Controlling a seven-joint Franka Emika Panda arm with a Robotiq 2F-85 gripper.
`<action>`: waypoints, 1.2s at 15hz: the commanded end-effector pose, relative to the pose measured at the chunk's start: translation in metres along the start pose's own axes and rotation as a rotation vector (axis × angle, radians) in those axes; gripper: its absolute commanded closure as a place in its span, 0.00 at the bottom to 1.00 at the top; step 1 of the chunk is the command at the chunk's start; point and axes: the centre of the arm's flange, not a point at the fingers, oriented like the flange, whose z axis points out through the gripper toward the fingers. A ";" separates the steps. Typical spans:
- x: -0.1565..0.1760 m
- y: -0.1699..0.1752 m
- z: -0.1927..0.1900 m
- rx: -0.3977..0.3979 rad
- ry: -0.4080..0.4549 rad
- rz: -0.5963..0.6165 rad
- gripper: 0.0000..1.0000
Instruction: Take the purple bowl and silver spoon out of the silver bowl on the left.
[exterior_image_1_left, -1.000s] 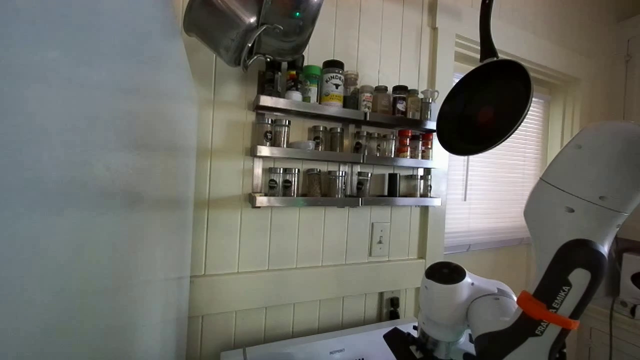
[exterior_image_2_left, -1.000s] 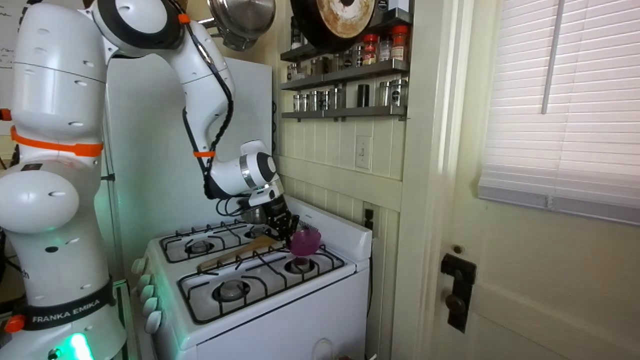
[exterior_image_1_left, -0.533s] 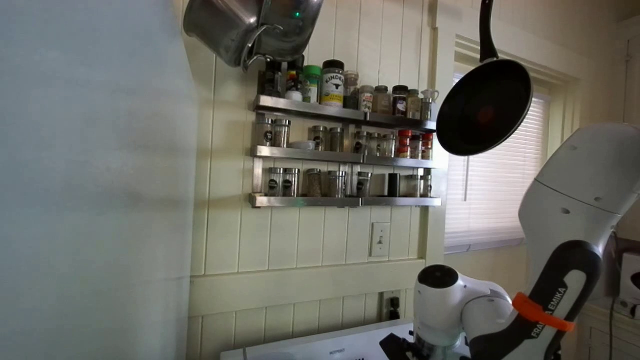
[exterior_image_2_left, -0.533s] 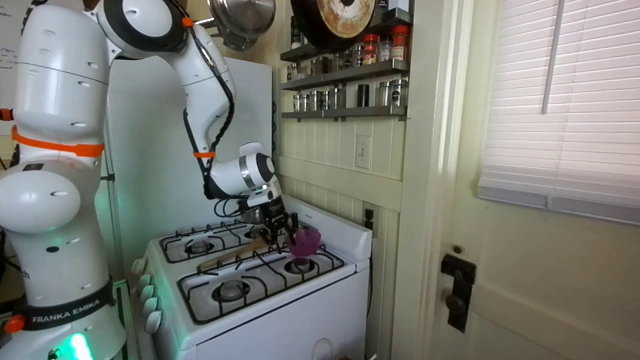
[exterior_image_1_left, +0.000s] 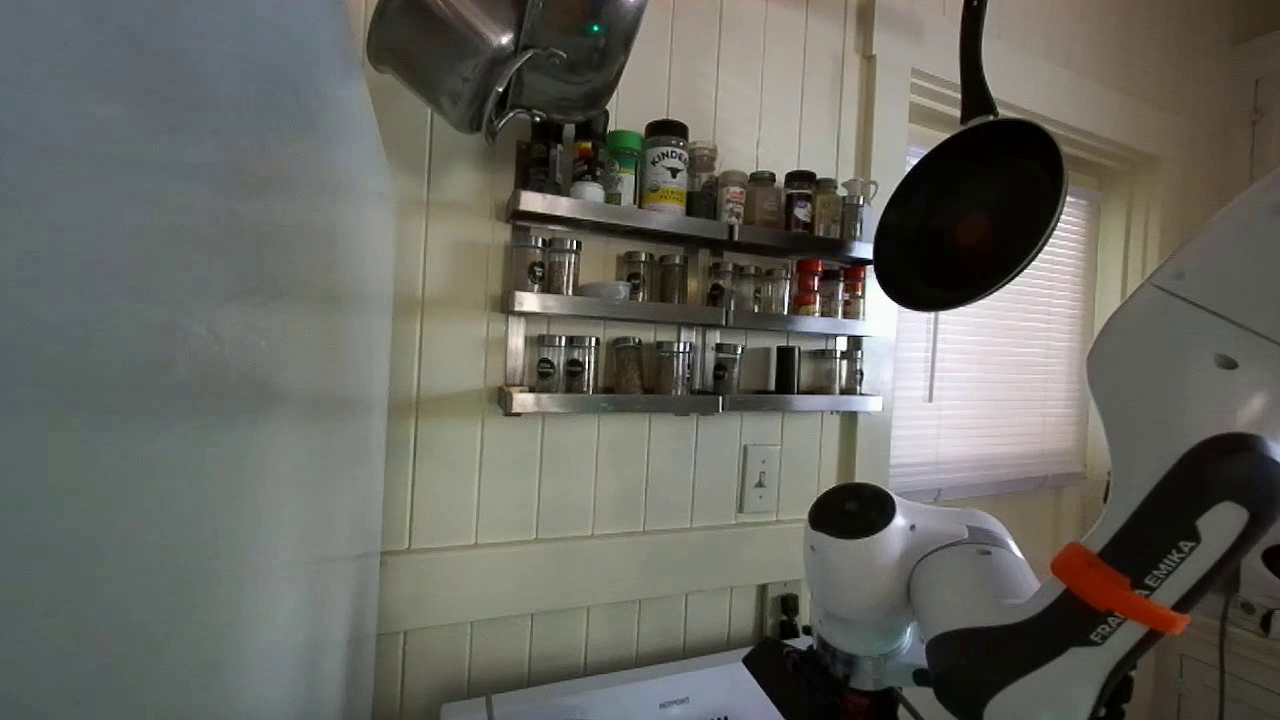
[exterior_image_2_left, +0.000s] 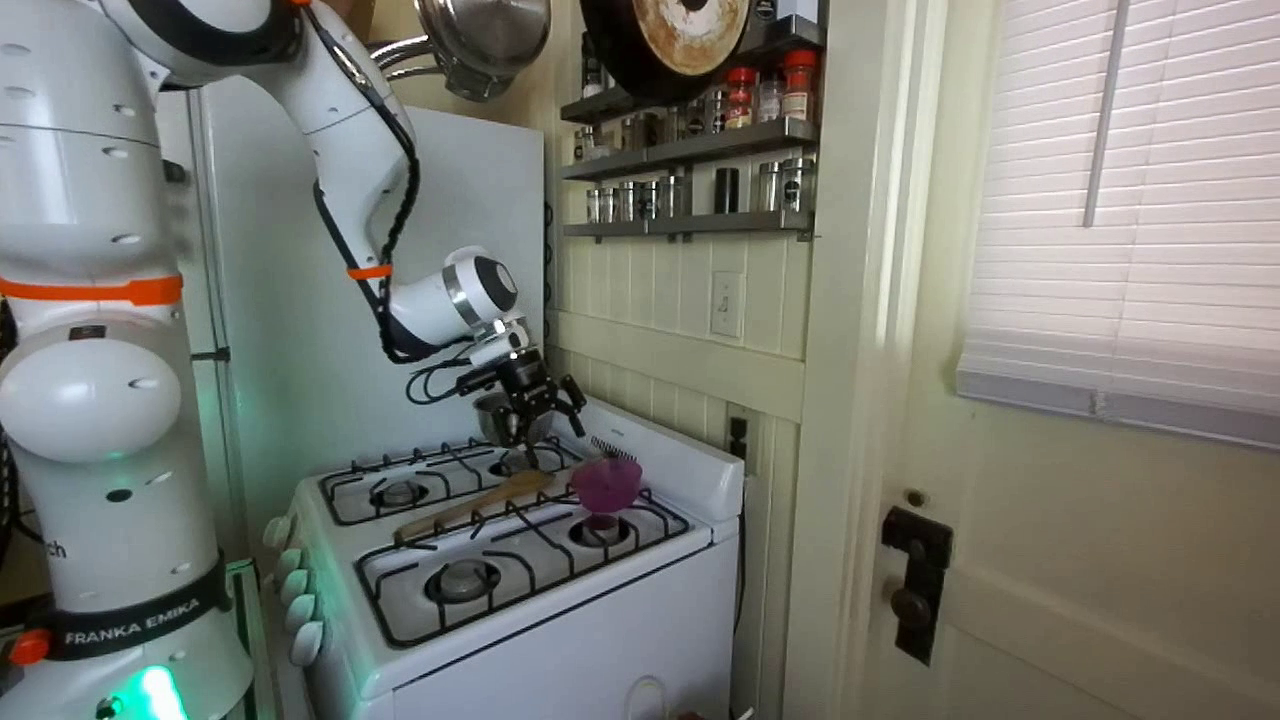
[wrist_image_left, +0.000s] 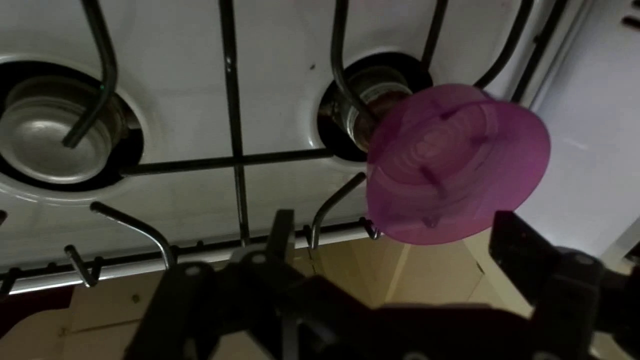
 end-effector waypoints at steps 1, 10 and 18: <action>-0.003 0.033 -0.055 0.064 -0.060 -0.186 0.00; -0.020 0.004 -0.099 0.203 -0.083 -0.383 0.00; -0.069 -0.048 -0.084 0.313 -0.281 -0.590 0.00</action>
